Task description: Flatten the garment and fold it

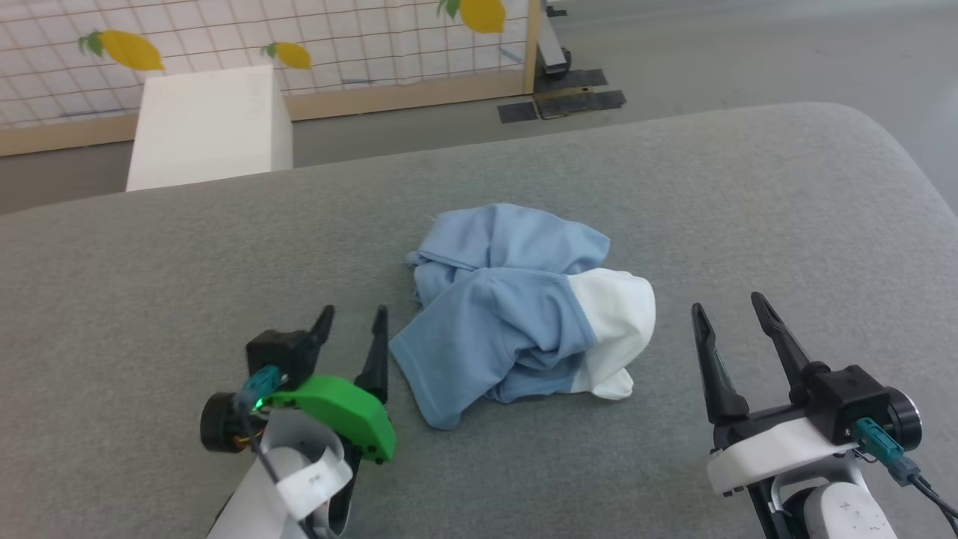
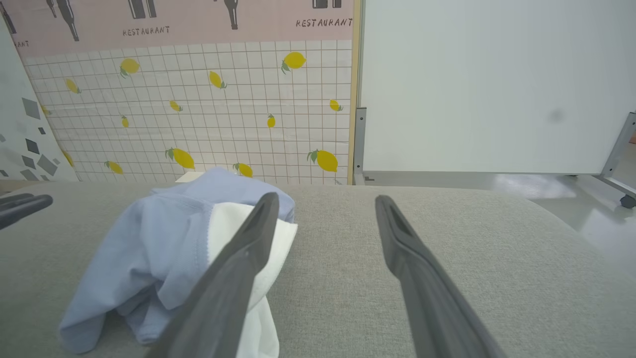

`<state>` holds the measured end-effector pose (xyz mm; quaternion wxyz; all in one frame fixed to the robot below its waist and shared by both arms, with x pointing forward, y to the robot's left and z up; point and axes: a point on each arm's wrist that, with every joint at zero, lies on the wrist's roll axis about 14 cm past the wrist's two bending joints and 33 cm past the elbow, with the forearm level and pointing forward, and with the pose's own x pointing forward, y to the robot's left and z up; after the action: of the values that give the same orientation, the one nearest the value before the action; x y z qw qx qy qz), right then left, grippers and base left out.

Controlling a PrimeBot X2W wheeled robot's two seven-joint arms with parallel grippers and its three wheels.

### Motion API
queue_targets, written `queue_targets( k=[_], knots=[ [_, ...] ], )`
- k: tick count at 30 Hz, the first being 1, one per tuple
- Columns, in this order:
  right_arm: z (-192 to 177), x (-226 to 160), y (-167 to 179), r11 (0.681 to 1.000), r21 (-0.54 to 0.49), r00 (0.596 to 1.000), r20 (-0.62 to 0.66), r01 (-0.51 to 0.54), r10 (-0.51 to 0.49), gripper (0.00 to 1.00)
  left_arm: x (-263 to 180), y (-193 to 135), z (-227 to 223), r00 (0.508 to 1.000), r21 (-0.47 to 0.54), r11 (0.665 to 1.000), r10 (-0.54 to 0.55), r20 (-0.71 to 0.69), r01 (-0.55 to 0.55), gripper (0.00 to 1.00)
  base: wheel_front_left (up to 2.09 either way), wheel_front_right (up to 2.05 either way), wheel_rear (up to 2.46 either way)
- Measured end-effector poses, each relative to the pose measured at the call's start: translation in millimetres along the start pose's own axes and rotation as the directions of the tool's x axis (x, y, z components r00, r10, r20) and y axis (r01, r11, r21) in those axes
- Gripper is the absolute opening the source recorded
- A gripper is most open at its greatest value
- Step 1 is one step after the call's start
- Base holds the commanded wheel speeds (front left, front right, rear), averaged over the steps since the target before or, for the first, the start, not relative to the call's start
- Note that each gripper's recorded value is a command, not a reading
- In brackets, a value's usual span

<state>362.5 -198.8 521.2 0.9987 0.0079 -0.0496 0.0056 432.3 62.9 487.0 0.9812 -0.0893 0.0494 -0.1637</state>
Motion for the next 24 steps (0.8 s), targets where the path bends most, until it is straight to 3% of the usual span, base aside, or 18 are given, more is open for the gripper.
queue_targets(
  k=[5, 8, 13, 18, 20, 21, 24],
  knots=[
    [-3.7, -7.8, -12.9, 0.999, -0.002, 0.999, -0.015, 0.042, -0.042, 1.0, 15.3, -18.9, -38.5, 0.976, -0.005, 0.998, -0.056, -0.21, 0.056, 1.0, 0.0, 0.0, 0.0],
    [-6.0, -12.4, -20.5, 0.998, -0.002, 0.998, -0.02, 0.067, -0.067, 1.0, 17.4, -26.5, -64.1, 0.934, 0.003, 0.997, -0.075, -0.349, 0.081, 1.0, 0.0, 0.0, 0.0],
    [-10.4, -17.0, -29.9, 0.995, -0.004, 0.995, -0.036, 0.098, -0.098, 1.0, 11.2, -31.8, -103.5, 0.823, 0.024, 0.994, -0.076, -0.562, 0.108, 1.0, 0.0, 0.0, 0.0],
    [-12.0, -18.0, -34.7, 0.993, -0.003, 0.993, -0.038, 0.114, -0.114, 1.0, 9.5, -35.2, -116.9, 0.73, 0.04, 0.987, -0.089, -0.678, 0.157, 1.0, 0.0, 0.0, 0.0],
    [-11.3, -16.9, -35.2, 0.993, 0.0, 0.993, -0.035, 0.115, -0.115, 1.0, 8.3, -35.0, -118.4, 0.696, 0.056, 0.981, -0.09, -0.712, 0.184, 0.09, 0.0, 0.0, 0.0],
    [-11.3, -16.7, -35.1, 0.993, 0.0, 0.993, -0.034, 0.115, -0.115, 1.0, 8.5, -35.3, -117.3, 0.695, 0.055, 0.98, -0.095, -0.713, 0.19, 0.0, 0.0, 0.0, 0.0],
    [-11.5, -15.4, -35.1, 0.993, 0.002, 0.993, -0.032, 0.114, -0.114, 1.0, 11.6, -37.2, -108.7, 0.739, 0.032, 0.984, -0.111, -0.665, 0.176, 0.0, 0.0, 0.0, 0.0]
  ],
)
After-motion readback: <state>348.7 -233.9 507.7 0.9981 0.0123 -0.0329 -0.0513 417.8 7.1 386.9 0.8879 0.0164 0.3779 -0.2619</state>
